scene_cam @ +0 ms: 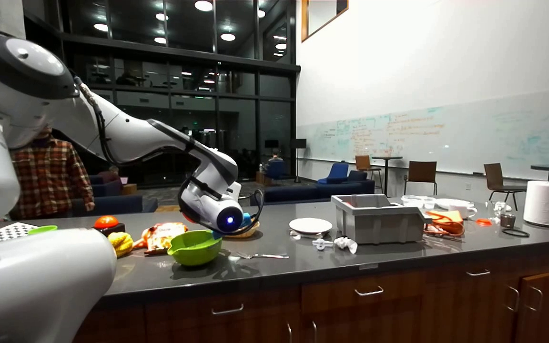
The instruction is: Transfer the beans from the blue bowl to the green bowl
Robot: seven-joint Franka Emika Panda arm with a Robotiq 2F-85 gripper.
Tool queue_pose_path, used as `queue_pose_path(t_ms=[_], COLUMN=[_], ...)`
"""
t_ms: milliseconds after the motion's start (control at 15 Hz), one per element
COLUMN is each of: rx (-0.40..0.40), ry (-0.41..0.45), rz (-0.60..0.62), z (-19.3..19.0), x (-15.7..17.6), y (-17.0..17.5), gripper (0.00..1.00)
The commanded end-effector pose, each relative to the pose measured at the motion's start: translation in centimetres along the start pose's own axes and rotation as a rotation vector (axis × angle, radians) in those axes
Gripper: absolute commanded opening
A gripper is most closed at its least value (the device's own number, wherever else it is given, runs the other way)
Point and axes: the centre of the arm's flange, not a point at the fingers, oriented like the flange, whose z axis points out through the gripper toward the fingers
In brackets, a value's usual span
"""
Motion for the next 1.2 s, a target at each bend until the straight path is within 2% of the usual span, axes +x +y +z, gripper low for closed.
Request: queue_pose_path(t_ms=[0,667,1133], rx=[-0.013,0.009,0.066], ry=[-0.010,-0.025,-0.119], rz=[-0.090,-0.266,-0.369], z=[2.6,3.7,2.9], x=[-2.8,-0.7,-2.3], y=[-4.5,-2.3,-3.6], gripper=[0.02,0.02,0.02])
